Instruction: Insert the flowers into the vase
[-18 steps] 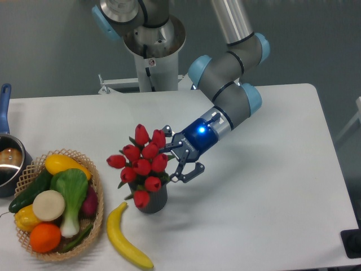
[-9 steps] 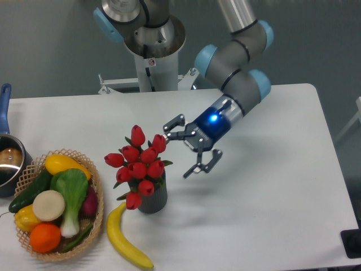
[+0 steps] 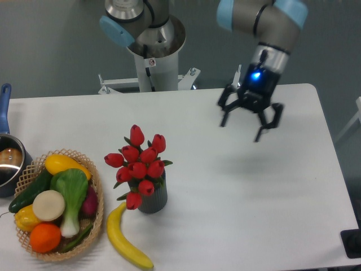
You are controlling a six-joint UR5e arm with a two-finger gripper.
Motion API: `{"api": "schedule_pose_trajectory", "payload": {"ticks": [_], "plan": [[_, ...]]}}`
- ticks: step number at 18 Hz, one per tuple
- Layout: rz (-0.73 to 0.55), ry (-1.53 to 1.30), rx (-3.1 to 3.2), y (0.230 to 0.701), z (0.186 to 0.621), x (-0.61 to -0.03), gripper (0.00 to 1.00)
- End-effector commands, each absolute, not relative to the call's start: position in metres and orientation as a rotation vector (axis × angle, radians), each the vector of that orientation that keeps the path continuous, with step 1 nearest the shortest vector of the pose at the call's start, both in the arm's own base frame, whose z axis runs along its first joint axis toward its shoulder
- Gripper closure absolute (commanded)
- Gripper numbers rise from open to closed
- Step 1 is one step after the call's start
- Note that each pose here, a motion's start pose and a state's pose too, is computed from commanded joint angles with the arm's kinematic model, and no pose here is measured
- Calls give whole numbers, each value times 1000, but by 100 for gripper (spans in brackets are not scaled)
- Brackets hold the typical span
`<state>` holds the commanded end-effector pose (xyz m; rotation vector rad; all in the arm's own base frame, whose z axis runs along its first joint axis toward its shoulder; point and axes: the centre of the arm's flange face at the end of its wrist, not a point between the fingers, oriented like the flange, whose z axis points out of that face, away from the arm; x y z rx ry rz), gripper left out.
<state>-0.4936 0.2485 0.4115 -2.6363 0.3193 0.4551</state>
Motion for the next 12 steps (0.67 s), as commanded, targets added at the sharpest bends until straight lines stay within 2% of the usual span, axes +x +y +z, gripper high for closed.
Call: {"api": "schedule_pose_trajectory", "payload": {"ticks": [3, 8, 12], "plan": [[580, 338, -2815, 245, 456, -490, 0], [331, 389, -2958, 232, 496, -485, 0], [249, 429, -2998, 227, 511, -483, 0]]}}
